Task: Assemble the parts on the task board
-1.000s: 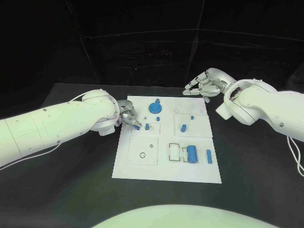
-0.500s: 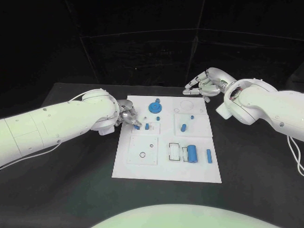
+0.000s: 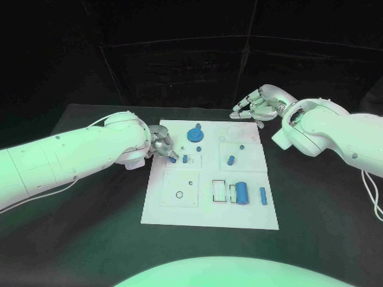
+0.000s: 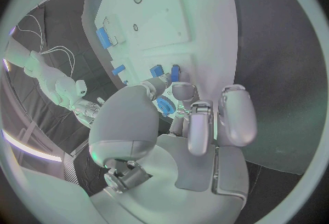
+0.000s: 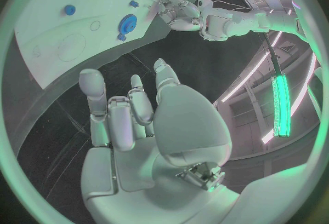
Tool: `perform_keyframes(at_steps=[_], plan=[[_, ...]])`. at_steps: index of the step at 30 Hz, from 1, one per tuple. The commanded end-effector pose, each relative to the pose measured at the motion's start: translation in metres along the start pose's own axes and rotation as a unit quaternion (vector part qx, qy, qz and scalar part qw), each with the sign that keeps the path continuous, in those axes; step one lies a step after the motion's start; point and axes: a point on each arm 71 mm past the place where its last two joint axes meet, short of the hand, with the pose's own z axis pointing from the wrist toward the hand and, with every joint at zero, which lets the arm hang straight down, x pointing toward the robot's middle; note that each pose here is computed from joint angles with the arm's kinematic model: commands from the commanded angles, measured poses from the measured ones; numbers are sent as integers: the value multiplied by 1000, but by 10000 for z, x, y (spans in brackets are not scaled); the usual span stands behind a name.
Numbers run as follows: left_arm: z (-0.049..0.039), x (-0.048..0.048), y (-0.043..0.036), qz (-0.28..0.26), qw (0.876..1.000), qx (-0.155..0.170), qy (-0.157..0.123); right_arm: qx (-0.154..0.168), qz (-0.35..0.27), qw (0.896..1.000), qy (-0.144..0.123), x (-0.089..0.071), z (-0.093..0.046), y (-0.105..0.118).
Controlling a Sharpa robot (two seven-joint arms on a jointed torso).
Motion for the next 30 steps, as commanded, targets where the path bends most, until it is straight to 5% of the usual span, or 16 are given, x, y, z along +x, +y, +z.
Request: perform_keyframes(at_steps=[1, 30], plan=[[3, 12, -4, 8, 1000, -1, 8, -6, 0, 1000, -2, -8, 2, 20], [70, -1, -8, 1, 1000, -14, 14, -7, 0, 1000, -2, -6, 2, 25]])
